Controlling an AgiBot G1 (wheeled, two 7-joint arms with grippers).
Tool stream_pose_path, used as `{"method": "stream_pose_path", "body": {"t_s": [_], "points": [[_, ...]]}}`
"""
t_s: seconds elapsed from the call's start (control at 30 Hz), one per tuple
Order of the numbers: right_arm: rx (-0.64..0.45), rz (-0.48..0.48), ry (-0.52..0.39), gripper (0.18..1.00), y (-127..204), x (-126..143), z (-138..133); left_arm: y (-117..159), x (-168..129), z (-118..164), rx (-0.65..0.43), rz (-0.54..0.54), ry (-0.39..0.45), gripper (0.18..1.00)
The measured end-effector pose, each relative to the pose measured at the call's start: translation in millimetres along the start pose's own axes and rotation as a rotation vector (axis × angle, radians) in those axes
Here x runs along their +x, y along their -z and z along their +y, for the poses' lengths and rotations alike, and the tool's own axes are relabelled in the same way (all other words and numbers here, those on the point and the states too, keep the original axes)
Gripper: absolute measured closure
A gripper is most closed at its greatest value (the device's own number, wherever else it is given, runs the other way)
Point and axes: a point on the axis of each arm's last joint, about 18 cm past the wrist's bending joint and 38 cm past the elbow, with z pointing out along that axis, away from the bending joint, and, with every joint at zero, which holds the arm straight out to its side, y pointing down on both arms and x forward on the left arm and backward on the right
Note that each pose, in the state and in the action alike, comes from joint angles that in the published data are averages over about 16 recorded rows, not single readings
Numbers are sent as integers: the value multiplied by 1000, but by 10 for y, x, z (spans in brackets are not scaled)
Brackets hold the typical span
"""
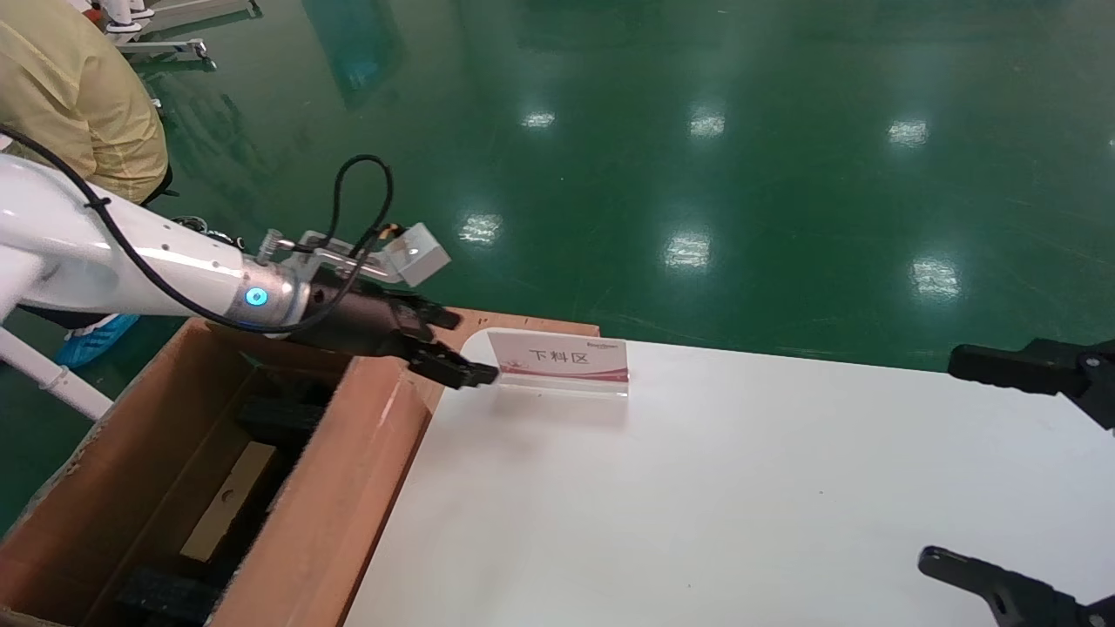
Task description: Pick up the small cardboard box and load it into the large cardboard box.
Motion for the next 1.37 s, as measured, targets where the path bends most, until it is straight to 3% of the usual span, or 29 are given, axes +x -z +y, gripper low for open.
{"method": "stream_pose_path", "body": {"t_s": [0.23,0.5,1.1,1.37], "points": [[0,0,0,178,0,-1,0,-120,427,-150,140,163,-29,184],[0,-1,0,178,-1,-2,-1,-60,847,-315,304,313,-80,184],[-1,-2,1,178,-3,-5,-2,589,1553,-496,651,508,-284,184],[-1,-2,1,178,-4,-5,-2,802,1696,-484,720,528,-353,184]]}}
